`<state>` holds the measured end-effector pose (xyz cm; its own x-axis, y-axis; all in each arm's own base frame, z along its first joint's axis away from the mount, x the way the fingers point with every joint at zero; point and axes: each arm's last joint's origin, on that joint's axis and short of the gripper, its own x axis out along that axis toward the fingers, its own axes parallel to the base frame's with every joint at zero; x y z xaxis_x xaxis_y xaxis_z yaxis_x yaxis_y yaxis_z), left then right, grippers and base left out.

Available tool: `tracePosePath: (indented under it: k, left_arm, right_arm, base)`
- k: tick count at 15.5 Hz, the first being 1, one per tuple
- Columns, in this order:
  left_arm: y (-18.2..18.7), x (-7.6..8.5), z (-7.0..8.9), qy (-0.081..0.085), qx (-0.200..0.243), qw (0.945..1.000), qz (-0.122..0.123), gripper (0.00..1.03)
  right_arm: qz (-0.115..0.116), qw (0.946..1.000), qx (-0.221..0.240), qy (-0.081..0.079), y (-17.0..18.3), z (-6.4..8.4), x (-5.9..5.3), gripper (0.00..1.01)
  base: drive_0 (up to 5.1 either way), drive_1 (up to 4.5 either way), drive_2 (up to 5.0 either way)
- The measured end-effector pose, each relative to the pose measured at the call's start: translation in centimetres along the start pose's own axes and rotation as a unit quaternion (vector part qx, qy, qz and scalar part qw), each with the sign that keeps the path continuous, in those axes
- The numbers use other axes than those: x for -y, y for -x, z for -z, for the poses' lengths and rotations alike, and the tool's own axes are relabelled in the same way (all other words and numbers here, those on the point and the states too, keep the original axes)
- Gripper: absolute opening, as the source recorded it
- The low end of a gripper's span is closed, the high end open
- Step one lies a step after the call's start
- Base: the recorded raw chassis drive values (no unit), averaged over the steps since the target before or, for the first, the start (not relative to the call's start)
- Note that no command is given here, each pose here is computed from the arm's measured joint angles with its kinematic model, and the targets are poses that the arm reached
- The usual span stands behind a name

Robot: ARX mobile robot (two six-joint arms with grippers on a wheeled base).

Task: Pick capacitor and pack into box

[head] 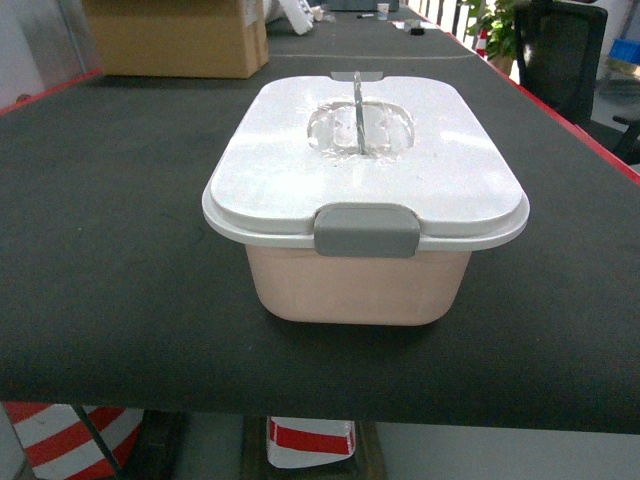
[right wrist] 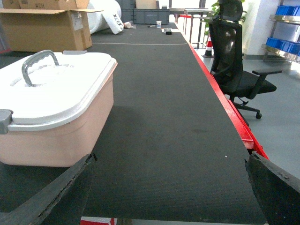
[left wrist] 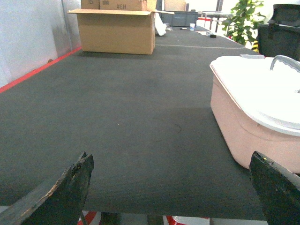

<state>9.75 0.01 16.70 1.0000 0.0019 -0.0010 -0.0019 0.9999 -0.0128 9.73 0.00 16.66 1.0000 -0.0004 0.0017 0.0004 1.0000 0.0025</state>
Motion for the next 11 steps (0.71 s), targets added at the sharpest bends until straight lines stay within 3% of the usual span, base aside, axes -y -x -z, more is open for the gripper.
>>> tracePosePath:
  k: [11]
  left_arm:
    - [0.00,0.00,0.00,0.000,0.000,1.0000,0.000,0.98]
  right_arm:
    - [0.000,1.0000,0.000,0.000,0.00,0.00,0.00,0.98]
  base:
    - [0.0,0.00,0.0]
